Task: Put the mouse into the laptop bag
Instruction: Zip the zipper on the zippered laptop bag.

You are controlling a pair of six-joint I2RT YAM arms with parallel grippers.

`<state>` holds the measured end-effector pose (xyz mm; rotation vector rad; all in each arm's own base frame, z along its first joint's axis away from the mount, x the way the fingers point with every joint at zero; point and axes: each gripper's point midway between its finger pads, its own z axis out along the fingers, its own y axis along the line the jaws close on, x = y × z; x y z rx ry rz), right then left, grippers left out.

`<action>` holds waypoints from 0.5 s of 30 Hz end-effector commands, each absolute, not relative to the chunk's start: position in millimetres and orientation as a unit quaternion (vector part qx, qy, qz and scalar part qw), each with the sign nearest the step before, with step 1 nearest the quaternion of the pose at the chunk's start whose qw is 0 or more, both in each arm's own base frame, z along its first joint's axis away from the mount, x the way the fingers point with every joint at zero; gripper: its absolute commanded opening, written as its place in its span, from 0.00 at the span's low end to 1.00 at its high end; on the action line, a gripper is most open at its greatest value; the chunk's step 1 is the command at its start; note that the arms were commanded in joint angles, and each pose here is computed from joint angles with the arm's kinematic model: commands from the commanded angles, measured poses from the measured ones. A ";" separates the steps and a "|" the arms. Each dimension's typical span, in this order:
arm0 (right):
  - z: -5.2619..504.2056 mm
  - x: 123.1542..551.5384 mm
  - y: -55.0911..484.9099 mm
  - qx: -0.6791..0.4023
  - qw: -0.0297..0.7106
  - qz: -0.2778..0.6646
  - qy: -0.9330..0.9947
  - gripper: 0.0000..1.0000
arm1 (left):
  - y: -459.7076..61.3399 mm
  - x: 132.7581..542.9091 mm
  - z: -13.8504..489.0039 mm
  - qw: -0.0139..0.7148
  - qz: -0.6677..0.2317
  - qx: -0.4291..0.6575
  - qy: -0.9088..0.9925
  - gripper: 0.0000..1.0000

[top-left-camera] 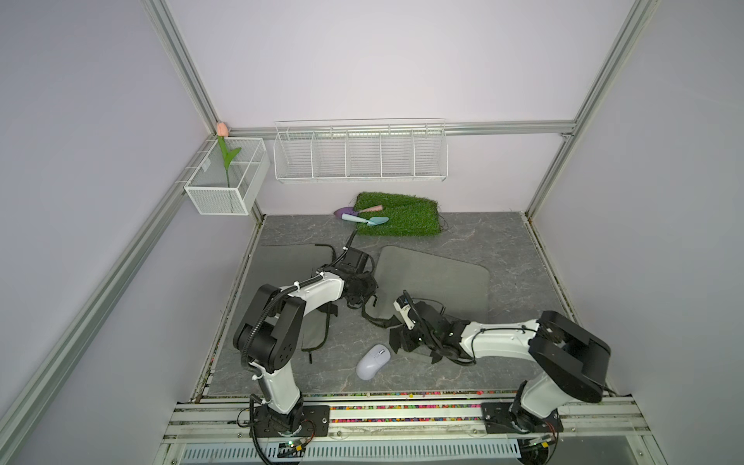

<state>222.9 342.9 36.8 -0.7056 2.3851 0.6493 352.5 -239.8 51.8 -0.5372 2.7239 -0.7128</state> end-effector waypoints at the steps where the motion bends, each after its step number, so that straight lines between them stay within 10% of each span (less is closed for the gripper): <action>1: 59.8 223.0 394.2 -0.283 0.300 0.297 0.861 0.06 | -262.1 340.2 69.5 0.119 -0.294 -0.169 0.933 0.18; 15: 68.3 239.1 405.3 -0.272 0.314 0.313 0.854 0.06 | -245.0 328.4 71.1 0.133 -0.281 -0.189 0.931 0.18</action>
